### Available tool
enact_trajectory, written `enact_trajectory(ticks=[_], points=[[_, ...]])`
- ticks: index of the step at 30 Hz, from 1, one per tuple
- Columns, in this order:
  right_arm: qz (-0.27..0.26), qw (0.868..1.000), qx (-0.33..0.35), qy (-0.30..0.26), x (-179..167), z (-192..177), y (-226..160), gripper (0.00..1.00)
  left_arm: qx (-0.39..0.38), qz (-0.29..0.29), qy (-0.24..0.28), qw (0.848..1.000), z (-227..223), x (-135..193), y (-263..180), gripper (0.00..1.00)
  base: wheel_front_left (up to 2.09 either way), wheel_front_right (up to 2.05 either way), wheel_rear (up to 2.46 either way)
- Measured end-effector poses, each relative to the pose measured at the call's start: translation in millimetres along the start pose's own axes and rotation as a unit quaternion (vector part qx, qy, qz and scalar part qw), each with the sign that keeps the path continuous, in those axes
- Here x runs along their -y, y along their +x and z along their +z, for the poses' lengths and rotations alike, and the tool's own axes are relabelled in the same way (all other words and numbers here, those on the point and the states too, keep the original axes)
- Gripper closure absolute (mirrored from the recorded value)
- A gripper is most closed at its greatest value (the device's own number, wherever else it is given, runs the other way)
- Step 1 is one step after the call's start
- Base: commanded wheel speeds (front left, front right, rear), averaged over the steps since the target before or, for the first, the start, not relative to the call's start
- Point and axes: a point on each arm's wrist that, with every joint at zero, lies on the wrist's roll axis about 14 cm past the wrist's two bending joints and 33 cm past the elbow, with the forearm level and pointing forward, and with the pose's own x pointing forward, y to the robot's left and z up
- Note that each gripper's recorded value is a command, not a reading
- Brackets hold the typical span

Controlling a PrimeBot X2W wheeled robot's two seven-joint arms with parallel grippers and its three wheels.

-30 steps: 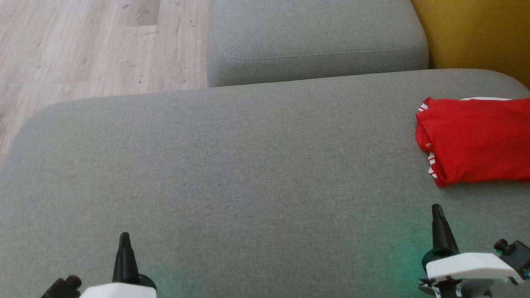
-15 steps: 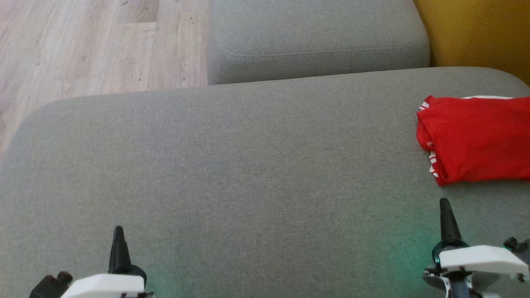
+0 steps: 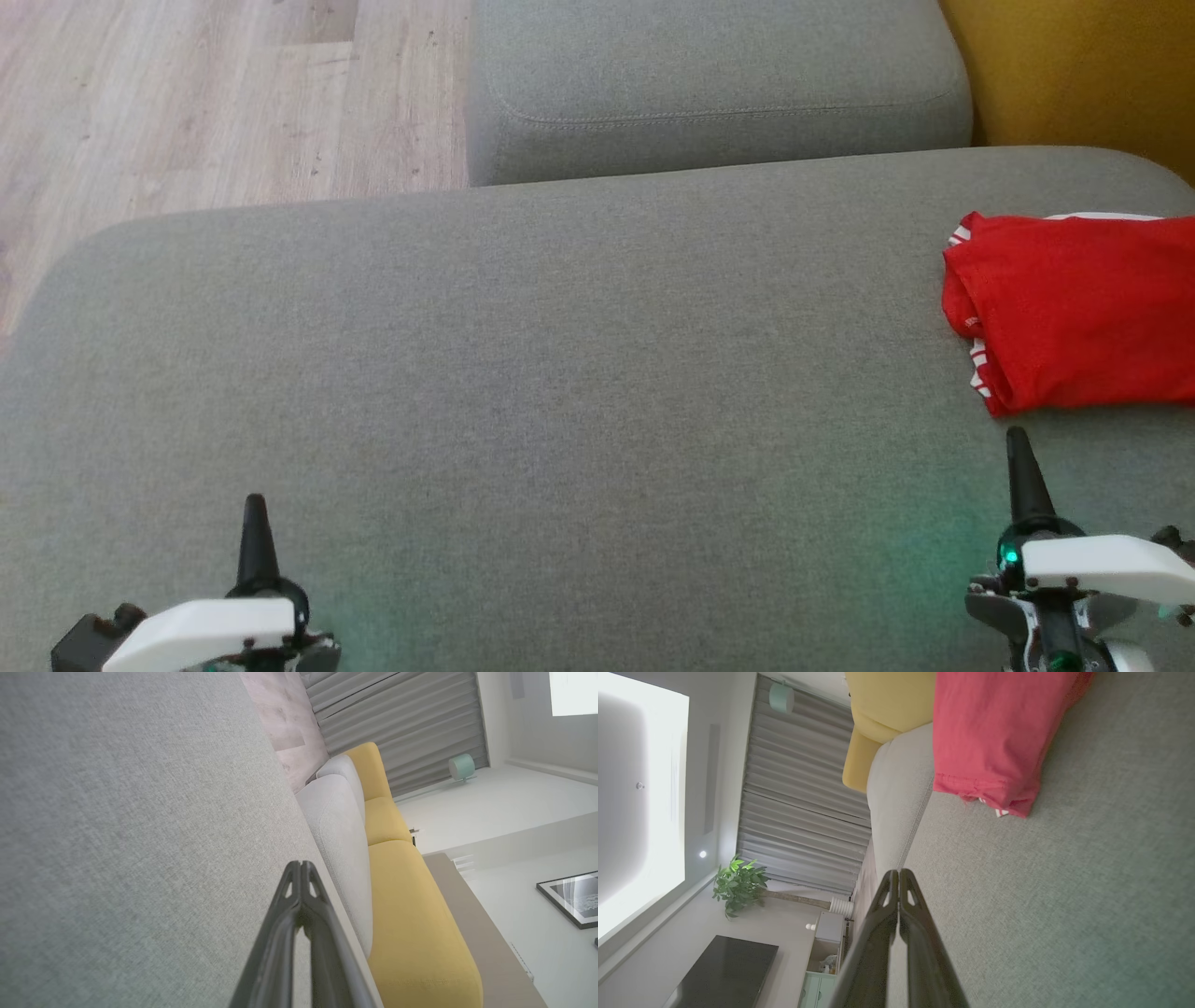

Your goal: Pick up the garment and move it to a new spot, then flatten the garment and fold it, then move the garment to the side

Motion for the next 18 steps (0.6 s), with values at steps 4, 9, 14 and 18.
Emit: enact_trajectory(ticks=[4, 9, 14, 18], points=[[-0.001, 1.0, 0.002, 0.024, 1, 2, 1, 1.0, -0.001, -0.004, -0.023, 1.0, 1, 2, 2, 1.0, 0.0, 0.0, 0.0], [0.004, 0.999, 0.003, 0.053, -3, 5, 4, 1.0, 0.001, -0.005, -0.052, 0.999, 5, 2, 4, 1.0, 0.0, 0.0, 0.0], [0.006, 0.997, 0.006, 0.083, -4, 8, 6, 1.0, 0.003, -0.013, -0.081, 0.997, 8, 6, 9, 1.0, 0.0, 0.0, 0.0], [0.007, 0.994, 0.007, 0.107, -4, 10, 7, 1.0, 0.003, -0.019, -0.103, 0.995, 10, 9, 11, 1.0, 0.0, 0.0, 0.0]])
